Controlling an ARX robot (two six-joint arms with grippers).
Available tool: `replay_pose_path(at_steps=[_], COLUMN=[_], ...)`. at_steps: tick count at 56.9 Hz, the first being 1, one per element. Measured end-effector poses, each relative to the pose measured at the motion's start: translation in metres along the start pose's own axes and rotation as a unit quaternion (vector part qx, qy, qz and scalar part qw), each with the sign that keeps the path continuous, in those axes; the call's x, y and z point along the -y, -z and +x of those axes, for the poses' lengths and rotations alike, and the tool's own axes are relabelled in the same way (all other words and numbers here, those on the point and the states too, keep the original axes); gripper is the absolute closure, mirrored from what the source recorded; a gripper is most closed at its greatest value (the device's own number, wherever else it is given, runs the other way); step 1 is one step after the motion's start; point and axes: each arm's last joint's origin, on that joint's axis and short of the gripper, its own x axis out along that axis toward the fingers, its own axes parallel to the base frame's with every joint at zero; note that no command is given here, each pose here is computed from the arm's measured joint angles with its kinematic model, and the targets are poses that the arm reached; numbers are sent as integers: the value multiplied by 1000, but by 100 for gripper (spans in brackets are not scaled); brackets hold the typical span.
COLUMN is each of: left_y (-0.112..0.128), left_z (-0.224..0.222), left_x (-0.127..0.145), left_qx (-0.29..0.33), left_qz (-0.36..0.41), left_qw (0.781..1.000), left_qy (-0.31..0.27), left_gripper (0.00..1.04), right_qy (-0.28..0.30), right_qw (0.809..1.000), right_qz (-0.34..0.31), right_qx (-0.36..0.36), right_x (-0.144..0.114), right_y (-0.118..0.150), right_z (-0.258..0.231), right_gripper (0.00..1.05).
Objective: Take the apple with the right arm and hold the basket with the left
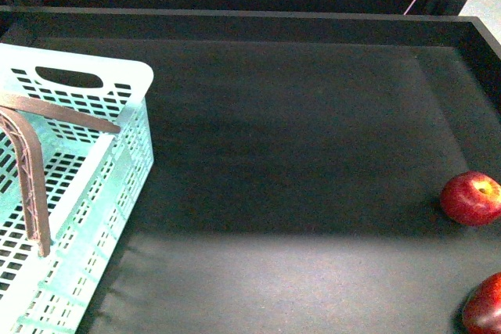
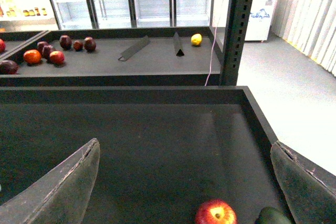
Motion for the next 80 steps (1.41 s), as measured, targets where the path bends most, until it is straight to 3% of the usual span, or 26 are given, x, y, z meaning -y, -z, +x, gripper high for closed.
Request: replay_pose_path(at_steps=[4, 7, 11, 14, 17, 24, 31, 37, 53, 72, 80], left_y=[0, 1, -2, -2, -8, -24, -8, 7, 28, 30, 31], left_z=[0, 0, 1, 3, 10, 50, 97, 129, 173, 191, 196], left_x=[0, 0, -1, -3, -7, -17, -25, -27, -36, -48, -48], left_qx=[-1, -80, -211, -251, -250, -228, -248, -261, -272, -273, -278], left_qz=[0, -62, -176, -258, -346, -455, -521, -546, -555, -525, -517], left_qw=[1000, 995, 961, 933, 904, 860, 812, 787, 764, 778, 780], left_qy=[1, 23, 14, -12, -24, -39, -85, -121, -186, -210, -215], left_gripper=[7, 7, 7, 7, 7, 7, 7, 7, 7, 7, 26], right_qy=[0, 0, -1, 0, 0, 0, 0, 0, 0, 0, 0], right_qw=[1000, 1000, 1000, 1000, 1000, 1000, 1000, 1000, 1000, 1000, 1000], right_qz=[0, 0, 0, 0, 0, 0, 0, 0, 0, 0, 0], right_qx=[0, 0, 0, 0, 0, 0, 0, 0, 0, 0, 0], right_x=[0, 0, 0, 0, 0, 0, 0, 0, 0, 0, 0], right_y=[0, 0, 0, 0, 0, 0, 0, 0, 0, 0, 0], right_z=[0, 0, 0, 0, 0, 0, 0, 0, 0, 0, 0], right_gripper=[9, 9, 9, 9, 9, 9, 9, 9, 9, 9, 9])
